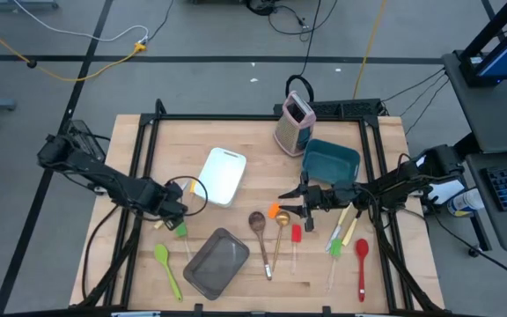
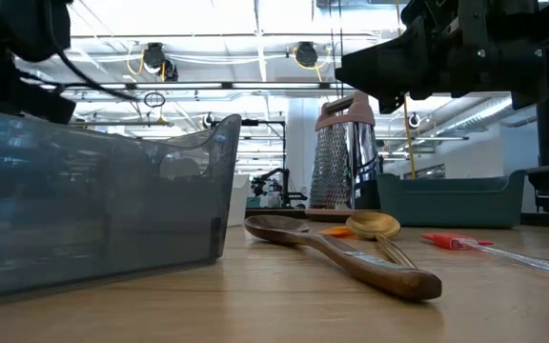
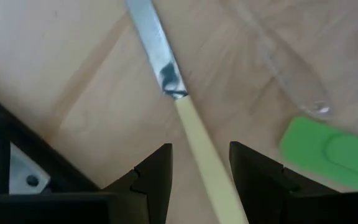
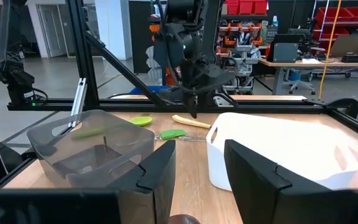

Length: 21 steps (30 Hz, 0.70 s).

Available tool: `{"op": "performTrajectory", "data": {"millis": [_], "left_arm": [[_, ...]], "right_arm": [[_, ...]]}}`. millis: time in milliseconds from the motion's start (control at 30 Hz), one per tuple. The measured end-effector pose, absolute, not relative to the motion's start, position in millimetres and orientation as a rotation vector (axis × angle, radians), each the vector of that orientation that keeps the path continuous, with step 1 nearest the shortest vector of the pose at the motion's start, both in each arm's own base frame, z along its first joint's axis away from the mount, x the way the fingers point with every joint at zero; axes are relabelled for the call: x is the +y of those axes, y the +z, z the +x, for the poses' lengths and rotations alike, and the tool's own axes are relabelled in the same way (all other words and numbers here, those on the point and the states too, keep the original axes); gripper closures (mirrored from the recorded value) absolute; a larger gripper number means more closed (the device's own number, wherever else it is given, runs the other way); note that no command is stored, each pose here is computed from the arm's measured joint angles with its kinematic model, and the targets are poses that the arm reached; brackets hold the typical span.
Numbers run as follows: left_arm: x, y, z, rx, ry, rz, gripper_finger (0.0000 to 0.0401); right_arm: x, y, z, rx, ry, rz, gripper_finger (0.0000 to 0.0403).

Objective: Pick & Place Kitchen Items
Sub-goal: Put the left white table knife into the white bin

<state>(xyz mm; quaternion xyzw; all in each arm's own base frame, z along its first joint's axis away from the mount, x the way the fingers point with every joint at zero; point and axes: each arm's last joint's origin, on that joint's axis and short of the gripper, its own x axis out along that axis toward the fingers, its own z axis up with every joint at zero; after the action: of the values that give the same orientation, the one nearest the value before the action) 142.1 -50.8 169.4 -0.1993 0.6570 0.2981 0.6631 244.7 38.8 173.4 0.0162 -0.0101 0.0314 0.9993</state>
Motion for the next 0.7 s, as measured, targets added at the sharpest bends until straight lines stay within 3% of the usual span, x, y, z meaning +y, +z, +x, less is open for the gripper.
{"op": "performTrajectory", "data": {"millis": [700], "left_arm": [[-40, 138, 139, 1.478, 0.697, -0.569, 0.0249]], "right_arm": [[39, 173, 245, -0.023, 0.062, -0.037, 0.0273]]}}
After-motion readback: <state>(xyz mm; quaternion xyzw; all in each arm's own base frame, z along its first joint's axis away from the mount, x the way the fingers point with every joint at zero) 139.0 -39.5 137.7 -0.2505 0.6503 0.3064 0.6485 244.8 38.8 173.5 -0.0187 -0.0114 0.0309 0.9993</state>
